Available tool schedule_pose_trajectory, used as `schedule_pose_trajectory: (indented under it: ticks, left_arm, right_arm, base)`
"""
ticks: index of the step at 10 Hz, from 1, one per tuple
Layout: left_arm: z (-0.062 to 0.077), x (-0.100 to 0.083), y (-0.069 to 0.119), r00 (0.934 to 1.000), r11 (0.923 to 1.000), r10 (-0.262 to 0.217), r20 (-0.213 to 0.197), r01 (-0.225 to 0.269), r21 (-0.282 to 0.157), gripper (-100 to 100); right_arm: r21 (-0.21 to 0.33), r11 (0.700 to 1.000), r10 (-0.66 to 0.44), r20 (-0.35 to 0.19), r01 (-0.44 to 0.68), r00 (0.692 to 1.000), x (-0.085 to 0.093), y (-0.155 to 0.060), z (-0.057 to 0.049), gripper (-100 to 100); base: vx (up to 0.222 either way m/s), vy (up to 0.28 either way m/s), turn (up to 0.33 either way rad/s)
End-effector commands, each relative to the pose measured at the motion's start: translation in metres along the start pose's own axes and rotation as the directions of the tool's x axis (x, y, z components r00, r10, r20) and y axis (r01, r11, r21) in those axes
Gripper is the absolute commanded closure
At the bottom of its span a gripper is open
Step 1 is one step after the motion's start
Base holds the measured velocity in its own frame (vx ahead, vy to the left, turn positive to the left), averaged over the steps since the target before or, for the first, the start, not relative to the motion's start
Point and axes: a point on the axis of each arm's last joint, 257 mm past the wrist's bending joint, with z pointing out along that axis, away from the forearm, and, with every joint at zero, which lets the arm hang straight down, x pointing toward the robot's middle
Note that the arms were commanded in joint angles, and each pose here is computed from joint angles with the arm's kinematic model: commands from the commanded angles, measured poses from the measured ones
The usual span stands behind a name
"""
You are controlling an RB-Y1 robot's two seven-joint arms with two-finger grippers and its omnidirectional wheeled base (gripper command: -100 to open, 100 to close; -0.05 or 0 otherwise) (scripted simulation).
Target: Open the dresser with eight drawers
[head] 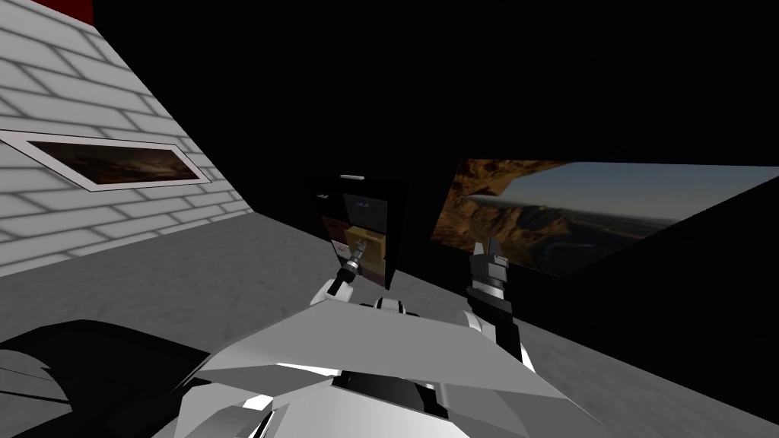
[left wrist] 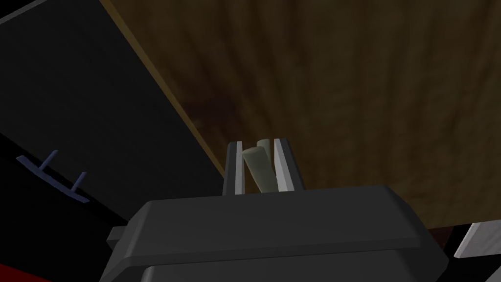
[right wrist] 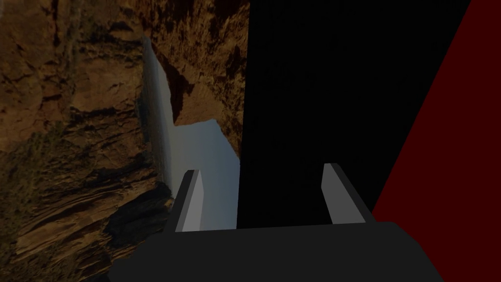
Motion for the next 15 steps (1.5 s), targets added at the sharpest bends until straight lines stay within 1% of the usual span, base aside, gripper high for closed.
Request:
schedule_pose_trajectory:
  ticks: [1, 3, 4, 12, 13, 14, 15]
  left_arm:
    - [-0.005, 0.001, 0.002, 1.0000, 1.0000, -0.001, -0.005, 0.001, -0.006, 100]
    - [-0.008, 0.002, -0.001, 1.0000, 1.0000, -0.001, -0.010, 0.001, -0.001, 100]
    - [-0.002, -0.003, -0.010, 1.0000, 1.0000, -0.002, -0.007, 0.002, -0.003, -100]
    - [0.012, -0.019, -0.050, 1.0000, 1.0000, -0.003, -0.008, 0.003, -0.003, -100]
    - [0.008, -0.014, -0.038, 0.9999, 0.9998, -0.006, -0.010, 0.005, -0.021, -100]
    - [0.008, -0.014, -0.037, 0.9999, 0.9996, -0.006, -0.011, 0.006, -0.027, 0]
    - [0.007, -0.014, -0.035, 0.9999, 0.9995, -0.006, -0.011, 0.006, -0.032, 0]
  right_arm:
    - [0.000, 1.000, 0.000, 0.000, 0.000, 1.000, 0.000, 0.000, 0.000, 0]
    - [0.000, 1.000, 0.000, 0.000, 0.000, 1.000, 0.000, 0.000, 0.000, 0]
    - [0.000, 1.000, 0.000, 0.000, 0.000, 1.000, 0.000, 0.000, 0.000, 0]
    - [0.000, 1.000, 0.000, 0.000, 0.000, 1.000, 0.000, 0.000, 0.000, 0]
    - [0.000, 1.000, 0.000, 0.000, 0.000, 1.000, 0.000, 0.000, 0.000, 0]
    - [0.000, 1.000, 0.000, 0.000, 0.000, 1.000, 0.000, 0.000, 0.000, 0]
    - [0.000, 1.000, 0.000, 0.000, 0.000, 1.000, 0.000, 0.000, 0.000, 0]
  base:
    - [-0.122, 0.027, 0.024]
    - [-0.208, 0.046, 0.027]
    - [-0.109, 0.016, 0.006]
    - [-0.002, -0.006, 0.000]
    - [0.000, 0.000, 0.000]
    - [0.000, 0.000, 0.000]
    - [0.000, 0.000, 0.000]
